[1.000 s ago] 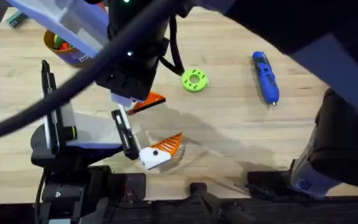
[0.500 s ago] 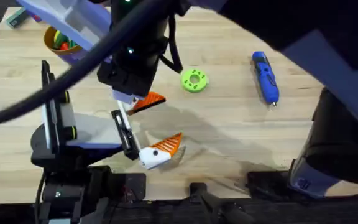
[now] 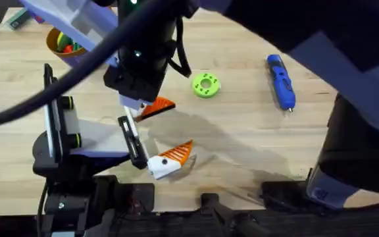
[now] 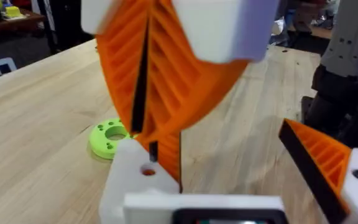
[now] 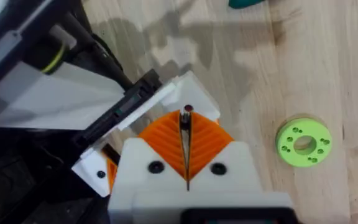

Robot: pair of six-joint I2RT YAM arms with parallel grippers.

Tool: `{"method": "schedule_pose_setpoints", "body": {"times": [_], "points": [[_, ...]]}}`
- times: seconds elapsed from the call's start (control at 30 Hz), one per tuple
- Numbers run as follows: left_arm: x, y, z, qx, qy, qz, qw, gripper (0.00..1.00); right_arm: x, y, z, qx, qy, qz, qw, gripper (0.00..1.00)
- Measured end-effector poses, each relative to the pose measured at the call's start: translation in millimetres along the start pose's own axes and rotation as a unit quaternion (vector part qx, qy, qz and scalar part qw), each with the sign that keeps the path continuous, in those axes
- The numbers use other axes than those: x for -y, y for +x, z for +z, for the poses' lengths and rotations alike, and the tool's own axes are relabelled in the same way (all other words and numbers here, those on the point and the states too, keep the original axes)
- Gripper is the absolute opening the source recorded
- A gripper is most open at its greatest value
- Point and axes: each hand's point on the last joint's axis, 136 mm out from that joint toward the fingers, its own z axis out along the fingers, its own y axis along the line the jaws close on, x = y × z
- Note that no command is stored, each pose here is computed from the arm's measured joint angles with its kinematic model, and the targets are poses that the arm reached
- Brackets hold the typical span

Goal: Pick up the gripper from the table and insert it into the empty holder that is missing its gripper. Then pick up a screw, insert it into the mounting hole, and use the screwdriver to tighten it. Finally, clean up the table by picking up the vegetable and placing it into the bucket.

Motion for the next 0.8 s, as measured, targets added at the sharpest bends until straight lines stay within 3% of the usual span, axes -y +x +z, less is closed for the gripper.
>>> {"method": "schedule_pose_setpoints", "body": {"times": [0.8], "points": [[0.0, 0.0, 0.0, 0.000, 0.000, 0.000, 1.000, 0.985, 3.6, -0.9, 6.4, -0.004, -0.004, 0.005, 1.000, 0.006]]}}
